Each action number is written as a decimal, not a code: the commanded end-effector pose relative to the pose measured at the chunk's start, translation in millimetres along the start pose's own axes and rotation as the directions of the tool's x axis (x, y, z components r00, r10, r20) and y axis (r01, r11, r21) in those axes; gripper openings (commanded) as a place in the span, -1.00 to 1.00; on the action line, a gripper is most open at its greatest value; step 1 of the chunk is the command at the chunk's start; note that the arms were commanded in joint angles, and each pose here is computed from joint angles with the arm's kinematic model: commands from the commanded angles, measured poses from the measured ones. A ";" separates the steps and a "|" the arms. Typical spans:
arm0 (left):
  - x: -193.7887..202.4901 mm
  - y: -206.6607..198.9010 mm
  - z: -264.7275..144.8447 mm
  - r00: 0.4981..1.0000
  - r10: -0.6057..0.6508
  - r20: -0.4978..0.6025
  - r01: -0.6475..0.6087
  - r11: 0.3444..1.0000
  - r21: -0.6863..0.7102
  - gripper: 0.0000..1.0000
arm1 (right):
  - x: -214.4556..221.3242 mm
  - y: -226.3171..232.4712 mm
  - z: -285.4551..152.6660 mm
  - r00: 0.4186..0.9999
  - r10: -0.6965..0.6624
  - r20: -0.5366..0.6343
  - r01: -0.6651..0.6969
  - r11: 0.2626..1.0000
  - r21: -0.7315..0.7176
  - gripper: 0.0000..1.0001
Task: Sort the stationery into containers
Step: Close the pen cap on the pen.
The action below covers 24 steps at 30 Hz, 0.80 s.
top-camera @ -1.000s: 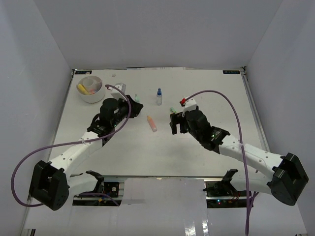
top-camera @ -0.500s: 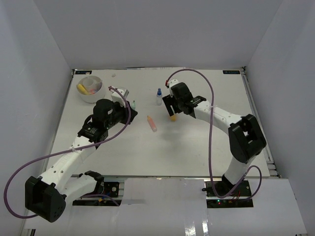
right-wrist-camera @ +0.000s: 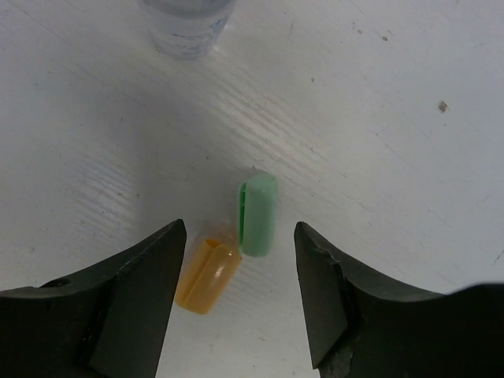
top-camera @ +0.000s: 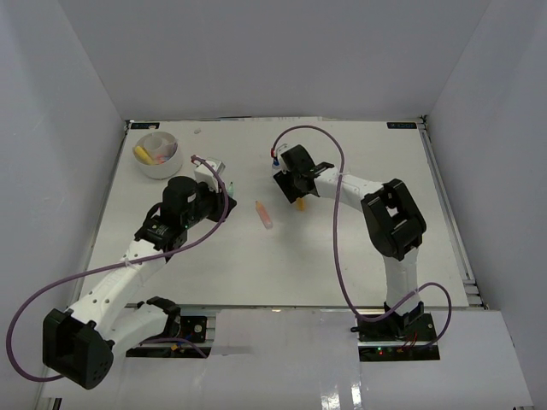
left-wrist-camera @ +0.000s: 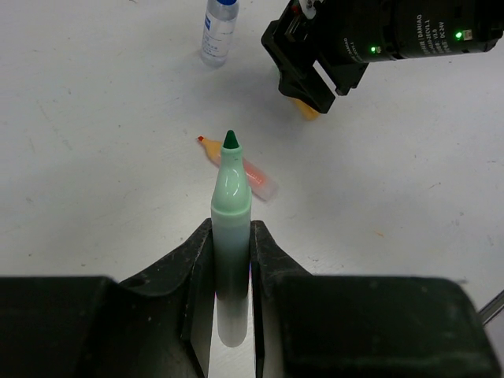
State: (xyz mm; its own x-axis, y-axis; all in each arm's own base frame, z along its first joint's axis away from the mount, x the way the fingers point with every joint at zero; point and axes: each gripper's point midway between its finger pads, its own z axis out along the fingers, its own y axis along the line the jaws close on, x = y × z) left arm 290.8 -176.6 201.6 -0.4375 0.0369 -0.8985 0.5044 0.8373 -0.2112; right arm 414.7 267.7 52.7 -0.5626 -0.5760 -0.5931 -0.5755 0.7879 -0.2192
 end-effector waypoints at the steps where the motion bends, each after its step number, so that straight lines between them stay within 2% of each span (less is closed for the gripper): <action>1: -7.2 3.6 -6.9 0.999 0.016 0.034 -0.016 1.000 -0.018 -1.00 | -16.5 -8.1 5.5 0.999 -0.010 0.038 0.009 1.000 0.007 0.26; 17: -3.8 -0.5 -5.1 1.000 0.020 0.023 -0.020 1.000 0.010 -1.00 | -5.5 -12.5 27.5 1.000 0.004 0.016 -0.004 1.000 -0.003 0.01; 24: -5.2 -8.3 -5.4 0.999 0.028 0.029 -0.030 0.998 0.055 -1.00 | -7.8 -20.7 15.2 0.999 0.018 0.039 -0.018 1.000 0.012 -0.48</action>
State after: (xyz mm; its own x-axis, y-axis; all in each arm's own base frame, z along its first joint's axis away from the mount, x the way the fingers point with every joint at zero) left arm 288.3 -178.3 203.8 -0.4271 0.0453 -0.9031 0.5238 0.8265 -0.2063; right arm 431.0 258.1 30.6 -0.5802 -0.5728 -0.5790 -0.5716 0.7928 -0.2115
